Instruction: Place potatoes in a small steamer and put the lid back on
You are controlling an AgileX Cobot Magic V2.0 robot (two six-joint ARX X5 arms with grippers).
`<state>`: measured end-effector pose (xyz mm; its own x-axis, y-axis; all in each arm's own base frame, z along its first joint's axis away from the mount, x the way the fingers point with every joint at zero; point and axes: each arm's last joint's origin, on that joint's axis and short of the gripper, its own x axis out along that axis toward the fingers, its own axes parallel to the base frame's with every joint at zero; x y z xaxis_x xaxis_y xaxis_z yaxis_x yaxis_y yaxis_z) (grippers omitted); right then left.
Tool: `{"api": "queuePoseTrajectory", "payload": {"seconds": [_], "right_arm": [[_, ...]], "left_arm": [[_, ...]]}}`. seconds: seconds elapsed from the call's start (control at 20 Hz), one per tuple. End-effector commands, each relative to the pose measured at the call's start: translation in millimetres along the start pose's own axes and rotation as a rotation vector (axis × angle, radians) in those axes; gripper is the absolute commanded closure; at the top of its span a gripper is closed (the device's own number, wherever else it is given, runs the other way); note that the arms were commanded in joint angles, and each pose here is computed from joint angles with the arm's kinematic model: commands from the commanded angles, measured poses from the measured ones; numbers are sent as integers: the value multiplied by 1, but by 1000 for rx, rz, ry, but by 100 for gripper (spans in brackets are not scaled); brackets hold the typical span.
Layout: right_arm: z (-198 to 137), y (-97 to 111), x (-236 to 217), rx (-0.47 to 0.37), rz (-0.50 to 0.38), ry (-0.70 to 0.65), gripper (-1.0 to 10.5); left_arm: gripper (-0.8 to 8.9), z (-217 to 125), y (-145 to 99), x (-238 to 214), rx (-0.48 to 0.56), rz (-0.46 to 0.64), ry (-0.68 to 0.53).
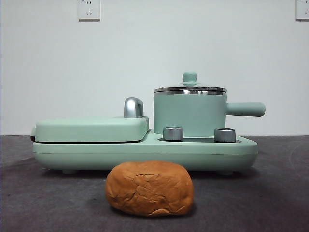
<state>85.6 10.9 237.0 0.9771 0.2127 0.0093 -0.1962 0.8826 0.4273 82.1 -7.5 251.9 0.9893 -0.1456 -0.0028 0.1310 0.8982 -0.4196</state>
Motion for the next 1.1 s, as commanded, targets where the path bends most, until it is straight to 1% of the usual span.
{"api": "queuePoseTrajectory", "payload": {"seconds": [0.05,0.25,0.3,0.45,0.55,0.8,0.95,1.1], "right_arm": [[17,8,2,-38,-4,27,933],[38,18,10,-149,3,103,933],[44,21,14,-193,15,133,933],[57,27,24,-285,61,214,933],[63,30,30,-330,95,264,933],[74,36,48,-479,184,392,933],[78,38,56,-570,215,438,933],[79,42,61,-641,242,451,933]], "left_arm": [[804,26,-13,-2,66,-21,29],[804,51,-27,3,166,-80,98],[804,57,-30,6,195,-103,123],[805,68,-36,15,271,-152,189],[805,72,-38,21,322,-180,234],[805,77,-43,40,464,-241,341],[805,78,-46,52,543,-273,385],[806,77,-49,64,639,-319,414]]}}
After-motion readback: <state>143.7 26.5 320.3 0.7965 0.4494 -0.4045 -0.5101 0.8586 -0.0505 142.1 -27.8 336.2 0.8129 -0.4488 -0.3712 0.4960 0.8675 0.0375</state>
